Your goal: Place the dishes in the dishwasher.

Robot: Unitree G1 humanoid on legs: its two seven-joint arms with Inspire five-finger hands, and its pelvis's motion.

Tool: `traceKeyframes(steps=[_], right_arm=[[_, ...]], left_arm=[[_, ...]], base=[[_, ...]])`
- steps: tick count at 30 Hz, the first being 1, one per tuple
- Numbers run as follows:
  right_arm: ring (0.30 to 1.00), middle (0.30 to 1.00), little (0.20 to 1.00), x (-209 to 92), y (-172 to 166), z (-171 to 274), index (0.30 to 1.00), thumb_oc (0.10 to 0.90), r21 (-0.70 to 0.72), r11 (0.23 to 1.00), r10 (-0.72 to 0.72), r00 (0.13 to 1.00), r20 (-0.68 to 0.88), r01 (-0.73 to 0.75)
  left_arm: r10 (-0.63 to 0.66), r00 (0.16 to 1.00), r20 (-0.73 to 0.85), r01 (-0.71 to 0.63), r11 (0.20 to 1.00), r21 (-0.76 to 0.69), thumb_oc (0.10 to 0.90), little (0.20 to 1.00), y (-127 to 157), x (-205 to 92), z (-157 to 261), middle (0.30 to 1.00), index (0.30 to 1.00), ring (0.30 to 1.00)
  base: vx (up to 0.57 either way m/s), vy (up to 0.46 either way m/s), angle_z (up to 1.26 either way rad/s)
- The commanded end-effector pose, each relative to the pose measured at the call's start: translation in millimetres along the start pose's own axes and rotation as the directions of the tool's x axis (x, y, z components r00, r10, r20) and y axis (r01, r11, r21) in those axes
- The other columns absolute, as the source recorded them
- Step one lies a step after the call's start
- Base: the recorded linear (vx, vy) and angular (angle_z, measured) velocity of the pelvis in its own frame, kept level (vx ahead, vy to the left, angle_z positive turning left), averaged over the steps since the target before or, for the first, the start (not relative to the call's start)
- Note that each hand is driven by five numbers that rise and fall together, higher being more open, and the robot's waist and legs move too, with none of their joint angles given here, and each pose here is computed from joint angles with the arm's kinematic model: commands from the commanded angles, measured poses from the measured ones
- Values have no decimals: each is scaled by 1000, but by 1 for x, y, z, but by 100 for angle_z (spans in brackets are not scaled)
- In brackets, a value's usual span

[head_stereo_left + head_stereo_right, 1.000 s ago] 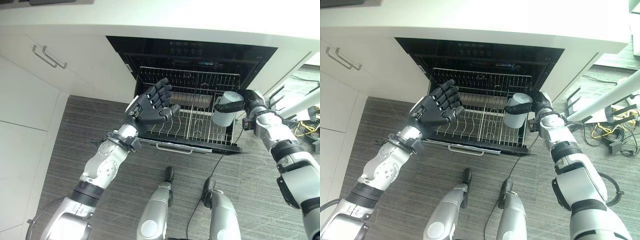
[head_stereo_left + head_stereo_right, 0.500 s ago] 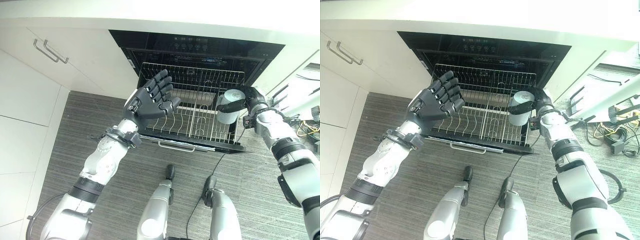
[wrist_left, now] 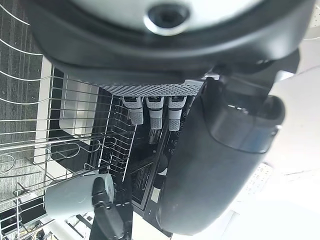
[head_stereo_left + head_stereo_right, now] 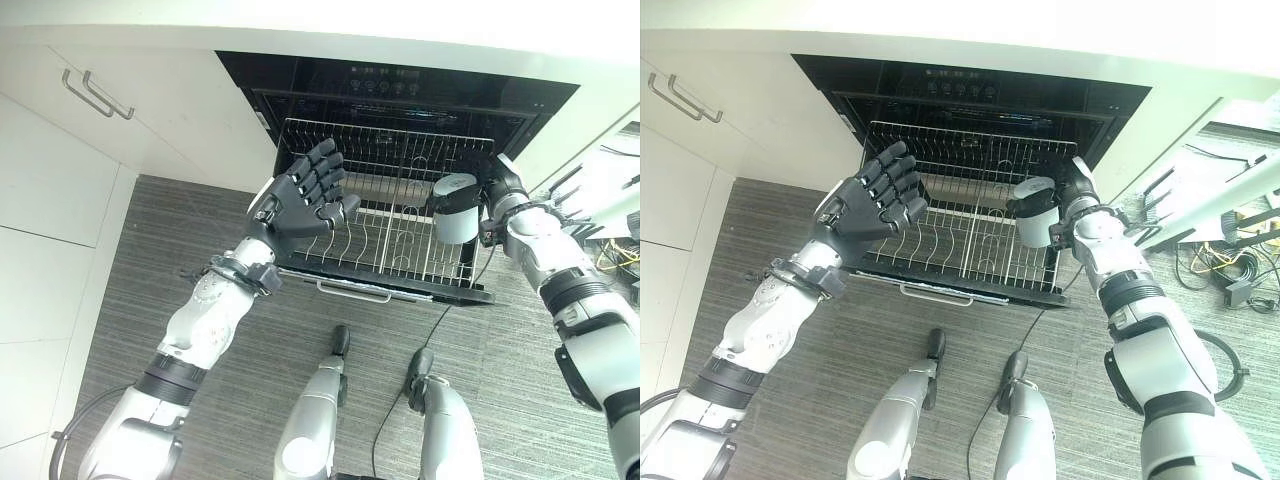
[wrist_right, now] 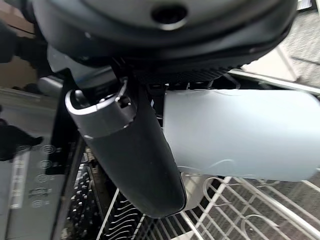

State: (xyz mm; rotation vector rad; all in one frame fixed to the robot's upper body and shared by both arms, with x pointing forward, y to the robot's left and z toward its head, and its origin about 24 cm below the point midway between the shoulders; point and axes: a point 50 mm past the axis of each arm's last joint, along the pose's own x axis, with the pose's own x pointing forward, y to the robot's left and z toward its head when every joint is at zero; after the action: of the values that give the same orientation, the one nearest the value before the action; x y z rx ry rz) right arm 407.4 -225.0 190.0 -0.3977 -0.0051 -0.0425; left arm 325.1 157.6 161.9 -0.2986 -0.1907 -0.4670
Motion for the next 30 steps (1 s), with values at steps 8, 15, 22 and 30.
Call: traceKeyframes(steps=[8, 15, 22, 30], right_arm=[[900, 900, 900, -8, 4, 99, 900, 800, -64, 998, 38, 910, 414, -13], [900, 900, 900, -16, 6, 111, 900, 800, -71, 997, 36, 875, 483, -2], [900, 900, 900, -34, 7, 131, 900, 800, 9, 1000, 10, 792, 610, -20], [900, 900, 900, -59, 33, 94, 900, 800, 109, 978, 77, 798, 598, -176]], left_arm=[[-154, 950, 271, 141, 988, 65, 800, 900, -25, -1, 54, 900, 900, 900], [-141, 952, 273, 127, 989, 69, 800, 900, -23, -4, 52, 900, 900, 900], [-123, 948, 293, 107, 992, 71, 800, 900, -21, -11, 50, 900, 900, 900], [-47, 936, 350, 26, 998, 64, 800, 900, -16, -28, 45, 900, 900, 900]], base=[[0, 0, 0], [0, 0, 0], [0, 0, 0], [29, 7, -4]])
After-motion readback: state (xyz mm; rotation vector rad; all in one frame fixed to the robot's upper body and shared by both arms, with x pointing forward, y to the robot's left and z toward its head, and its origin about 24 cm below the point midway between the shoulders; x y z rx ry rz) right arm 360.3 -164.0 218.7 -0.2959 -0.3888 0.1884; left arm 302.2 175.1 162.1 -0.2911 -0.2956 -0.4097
